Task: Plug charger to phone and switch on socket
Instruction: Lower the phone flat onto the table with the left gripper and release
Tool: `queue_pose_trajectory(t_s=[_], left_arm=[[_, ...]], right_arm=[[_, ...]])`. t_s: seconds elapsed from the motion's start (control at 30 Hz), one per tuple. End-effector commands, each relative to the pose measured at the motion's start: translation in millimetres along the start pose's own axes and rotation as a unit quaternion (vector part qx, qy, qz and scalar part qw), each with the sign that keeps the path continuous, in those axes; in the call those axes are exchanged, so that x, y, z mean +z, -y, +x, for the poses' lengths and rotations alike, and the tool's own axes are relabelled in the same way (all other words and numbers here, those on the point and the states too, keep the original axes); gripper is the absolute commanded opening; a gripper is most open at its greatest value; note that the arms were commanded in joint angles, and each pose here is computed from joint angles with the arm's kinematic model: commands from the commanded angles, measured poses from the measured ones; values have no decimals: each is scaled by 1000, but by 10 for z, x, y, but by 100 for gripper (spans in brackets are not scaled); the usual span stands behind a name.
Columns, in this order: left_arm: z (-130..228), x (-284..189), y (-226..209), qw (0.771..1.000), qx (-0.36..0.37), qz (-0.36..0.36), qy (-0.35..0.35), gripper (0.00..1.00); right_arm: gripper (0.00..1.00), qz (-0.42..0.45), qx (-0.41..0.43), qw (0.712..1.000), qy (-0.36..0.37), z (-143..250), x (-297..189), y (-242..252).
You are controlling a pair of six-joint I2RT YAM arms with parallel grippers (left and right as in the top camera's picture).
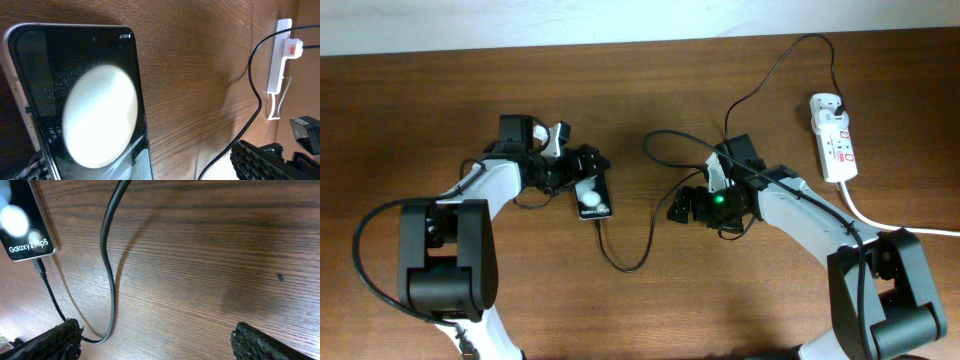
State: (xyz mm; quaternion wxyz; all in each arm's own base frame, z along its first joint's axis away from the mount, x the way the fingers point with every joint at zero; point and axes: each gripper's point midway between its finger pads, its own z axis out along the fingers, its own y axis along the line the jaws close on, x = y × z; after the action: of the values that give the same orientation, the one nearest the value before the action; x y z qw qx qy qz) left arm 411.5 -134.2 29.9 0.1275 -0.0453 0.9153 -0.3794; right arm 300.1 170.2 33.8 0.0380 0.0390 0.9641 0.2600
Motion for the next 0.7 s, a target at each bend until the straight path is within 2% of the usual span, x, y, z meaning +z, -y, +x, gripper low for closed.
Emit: queue_pose_trajectory(t_s=[0.0,0.27,0.33,0.47,0.5,0.53,0.63,0.67], left_arm=[[58,42,-113,1000,-3,-27,-5,99],[25,-144,72,1000,7,-23,6,98],[23,-173,101,1000,9,-23,8,84],[10,-177,52,999,8,-37,12,67],[8,-177,47,999,8,-38,12,69],[-5,-181,4,999,8,-51,16,76],[-16,-185,-27,998,8,-60,19,80],[-13,-185,-28,998,8,-60,19,92]], right_arm=[[99,2,-8,1000,12,-42,-57,-8],[99,2,-8,1000,12,-41,-57,-7],[99,2,-8,1000,13,-43,-58,-8],[99,2,-8,1000,12,-42,-58,-8],[99,2,-8,1000,13,-43,-58,-8],[99,2,-8,1000,12,-42,-58,-8],[99,2,-8,1000,12,-42,-58,-8],[99,2,-8,1000,12,-41,-57,-7]])
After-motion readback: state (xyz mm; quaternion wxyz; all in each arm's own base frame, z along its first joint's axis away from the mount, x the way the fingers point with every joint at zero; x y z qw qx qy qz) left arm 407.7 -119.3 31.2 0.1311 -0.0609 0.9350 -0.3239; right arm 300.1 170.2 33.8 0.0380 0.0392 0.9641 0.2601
